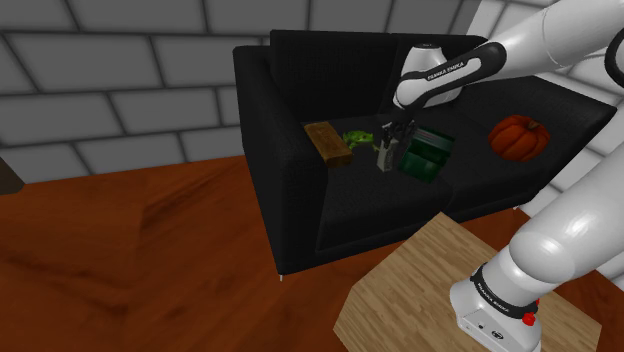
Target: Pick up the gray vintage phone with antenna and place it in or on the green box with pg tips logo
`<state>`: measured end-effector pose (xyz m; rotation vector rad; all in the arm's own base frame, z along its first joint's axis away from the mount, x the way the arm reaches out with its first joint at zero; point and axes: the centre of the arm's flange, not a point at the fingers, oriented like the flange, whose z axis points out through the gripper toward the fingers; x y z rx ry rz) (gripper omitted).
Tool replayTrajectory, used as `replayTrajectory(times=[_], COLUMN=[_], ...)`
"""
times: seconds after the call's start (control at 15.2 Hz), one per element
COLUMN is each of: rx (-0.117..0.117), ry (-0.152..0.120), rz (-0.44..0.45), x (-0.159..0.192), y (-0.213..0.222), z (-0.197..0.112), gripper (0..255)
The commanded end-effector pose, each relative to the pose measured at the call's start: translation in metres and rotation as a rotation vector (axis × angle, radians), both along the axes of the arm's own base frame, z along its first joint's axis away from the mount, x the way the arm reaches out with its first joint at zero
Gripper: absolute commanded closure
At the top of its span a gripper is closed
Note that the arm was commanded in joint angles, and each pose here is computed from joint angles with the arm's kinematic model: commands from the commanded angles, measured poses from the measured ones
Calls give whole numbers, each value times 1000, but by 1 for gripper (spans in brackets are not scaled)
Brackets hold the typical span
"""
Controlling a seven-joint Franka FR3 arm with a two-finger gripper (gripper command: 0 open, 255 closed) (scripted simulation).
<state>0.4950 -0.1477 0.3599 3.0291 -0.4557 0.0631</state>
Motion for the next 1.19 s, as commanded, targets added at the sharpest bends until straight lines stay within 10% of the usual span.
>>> replayTrajectory(times=[0.0,1.12], rx=[0,0], ry=[0,0], rz=[0,0], x=[-1,-1], y=[0,0], z=[10,100], gripper=[255,255])
